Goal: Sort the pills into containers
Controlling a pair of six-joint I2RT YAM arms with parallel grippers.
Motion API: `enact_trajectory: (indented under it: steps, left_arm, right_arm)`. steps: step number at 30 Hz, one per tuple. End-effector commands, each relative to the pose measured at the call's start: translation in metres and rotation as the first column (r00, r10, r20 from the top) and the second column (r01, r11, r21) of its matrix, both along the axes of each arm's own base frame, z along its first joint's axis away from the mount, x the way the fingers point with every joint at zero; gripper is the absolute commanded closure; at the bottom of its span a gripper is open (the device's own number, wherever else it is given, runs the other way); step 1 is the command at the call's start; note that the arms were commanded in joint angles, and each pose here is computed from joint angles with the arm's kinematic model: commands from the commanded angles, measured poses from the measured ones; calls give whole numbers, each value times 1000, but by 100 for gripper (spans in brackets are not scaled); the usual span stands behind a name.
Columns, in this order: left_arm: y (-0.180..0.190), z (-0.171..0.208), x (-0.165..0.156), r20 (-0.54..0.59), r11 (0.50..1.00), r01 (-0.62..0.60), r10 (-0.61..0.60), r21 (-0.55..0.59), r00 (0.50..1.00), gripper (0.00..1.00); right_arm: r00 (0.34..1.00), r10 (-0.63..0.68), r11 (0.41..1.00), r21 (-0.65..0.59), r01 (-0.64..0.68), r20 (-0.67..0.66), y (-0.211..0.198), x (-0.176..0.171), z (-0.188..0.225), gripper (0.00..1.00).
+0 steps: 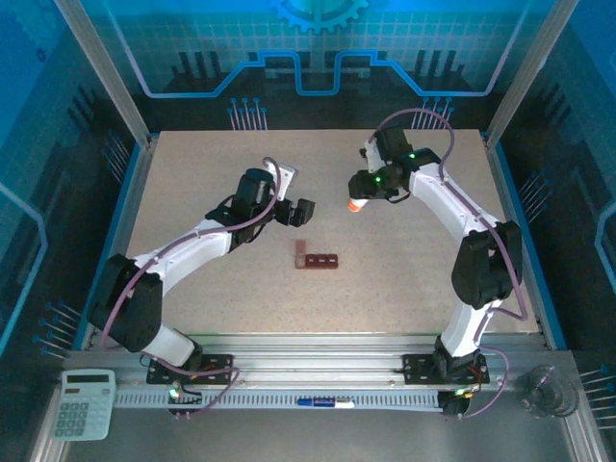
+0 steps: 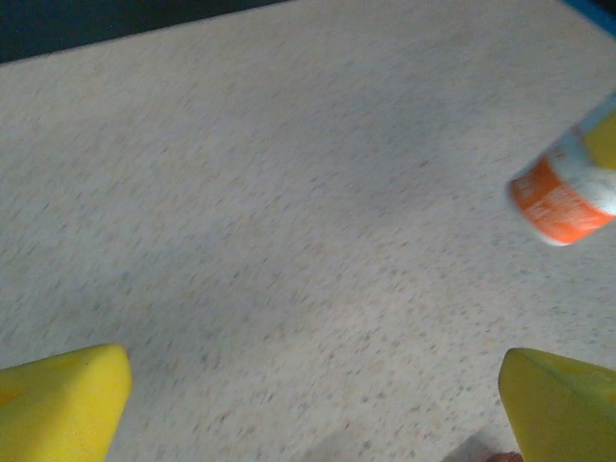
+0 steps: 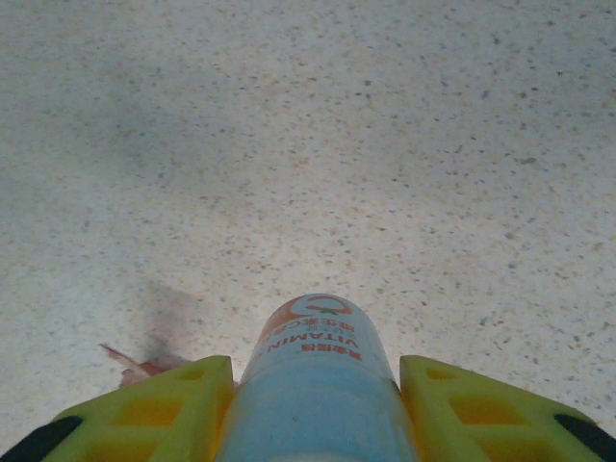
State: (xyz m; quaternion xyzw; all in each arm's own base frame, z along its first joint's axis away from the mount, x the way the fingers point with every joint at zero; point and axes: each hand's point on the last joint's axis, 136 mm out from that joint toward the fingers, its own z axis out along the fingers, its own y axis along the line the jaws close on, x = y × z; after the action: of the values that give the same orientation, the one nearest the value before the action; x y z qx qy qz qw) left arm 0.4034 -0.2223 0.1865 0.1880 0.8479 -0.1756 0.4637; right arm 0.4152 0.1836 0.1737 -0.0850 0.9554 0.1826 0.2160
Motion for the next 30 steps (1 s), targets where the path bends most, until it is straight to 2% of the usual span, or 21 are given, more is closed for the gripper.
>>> enact_trajectory:
  steps: [1,6,11,20,30]
  left_arm:
    - [-28,26,-1,144,981,187,-178,-50,973,1]
    - [-45,28,-26,298,929,365,-330,-69,896,1]
    - [-50,16,-41,321,896,441,-403,-51,857,1]
    - [-56,7,-47,324,880,472,-431,-55,842,1]
    - [-63,9,-43,317,870,488,-447,-62,837,1]
  right_arm:
    - [998,28,997,80,-22,-65,8,-7,9,64]
    - [993,70,983,176,-53,-94,21,-11,22,64]
    - [990,104,973,217,-80,-99,30,-9,35,63]
    - [978,173,945,298,-132,-114,52,-11,45,63]
    - [967,233,908,379,-180,-100,76,-36,60,63]
